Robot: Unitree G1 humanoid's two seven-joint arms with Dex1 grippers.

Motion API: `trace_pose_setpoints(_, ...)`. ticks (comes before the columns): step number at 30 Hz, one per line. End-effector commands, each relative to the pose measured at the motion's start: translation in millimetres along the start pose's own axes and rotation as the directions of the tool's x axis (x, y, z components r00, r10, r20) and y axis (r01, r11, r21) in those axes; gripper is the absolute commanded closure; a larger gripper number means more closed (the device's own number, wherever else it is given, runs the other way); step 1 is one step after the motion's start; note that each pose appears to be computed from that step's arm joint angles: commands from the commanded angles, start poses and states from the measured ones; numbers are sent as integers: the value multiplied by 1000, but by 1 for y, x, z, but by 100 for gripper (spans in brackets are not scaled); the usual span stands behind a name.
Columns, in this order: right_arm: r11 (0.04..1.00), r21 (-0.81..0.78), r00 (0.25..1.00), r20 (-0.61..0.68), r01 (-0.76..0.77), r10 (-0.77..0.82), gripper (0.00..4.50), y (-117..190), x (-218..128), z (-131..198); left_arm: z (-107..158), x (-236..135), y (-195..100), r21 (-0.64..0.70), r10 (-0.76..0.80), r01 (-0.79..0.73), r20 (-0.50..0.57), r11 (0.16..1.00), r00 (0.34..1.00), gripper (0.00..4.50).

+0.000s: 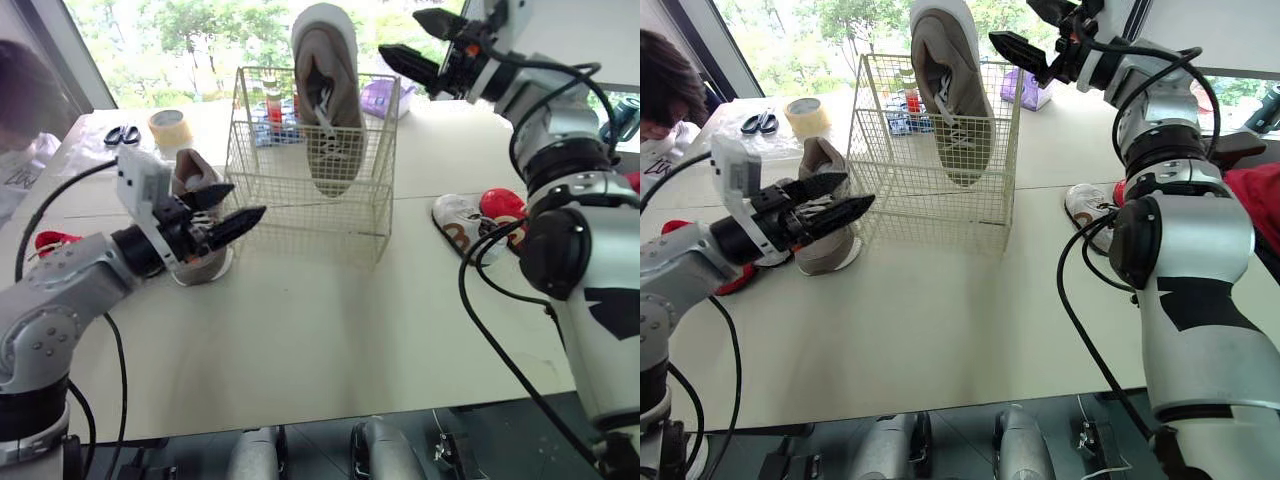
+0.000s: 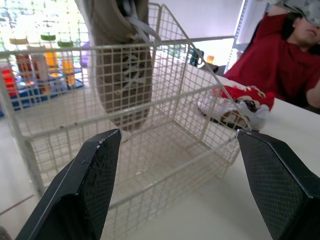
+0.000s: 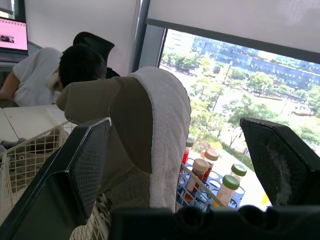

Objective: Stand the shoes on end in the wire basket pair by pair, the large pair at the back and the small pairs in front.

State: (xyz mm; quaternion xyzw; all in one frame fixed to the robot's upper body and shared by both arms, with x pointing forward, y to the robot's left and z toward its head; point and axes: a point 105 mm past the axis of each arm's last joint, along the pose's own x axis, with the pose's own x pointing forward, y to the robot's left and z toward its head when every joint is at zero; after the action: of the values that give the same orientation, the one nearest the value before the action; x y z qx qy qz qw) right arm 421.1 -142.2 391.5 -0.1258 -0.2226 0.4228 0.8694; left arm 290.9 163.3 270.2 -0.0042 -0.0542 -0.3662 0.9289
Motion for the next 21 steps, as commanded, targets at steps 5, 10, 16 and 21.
trace_pose_setpoints(5, 947, -64, 942, 99, -314, 319, 0, 54, -35, 63, 51, -22, 107, 55, 427, -424, -88, 904, 900, 2)
trace_pose_setpoints(10, 847, 118, 838, -130, -518, 530, 0, 130, -71, 46, 31, -10, 154, -3, 476, -500, -302, 866, 826, 2)
trace_pose_setpoints(16, 810, 171, 745, -323, -561, 584, 0, 184, -103, 16, 18, 21, 191, 176, 552, -531, -411, 829, 726, 2)
trace_pose_setpoints(21, 855, 149, 790, -331, -497, 517, 0, 193, -106, 14, -4, 35, 195, 272, 588, -524, -452, 807, 671, 2)
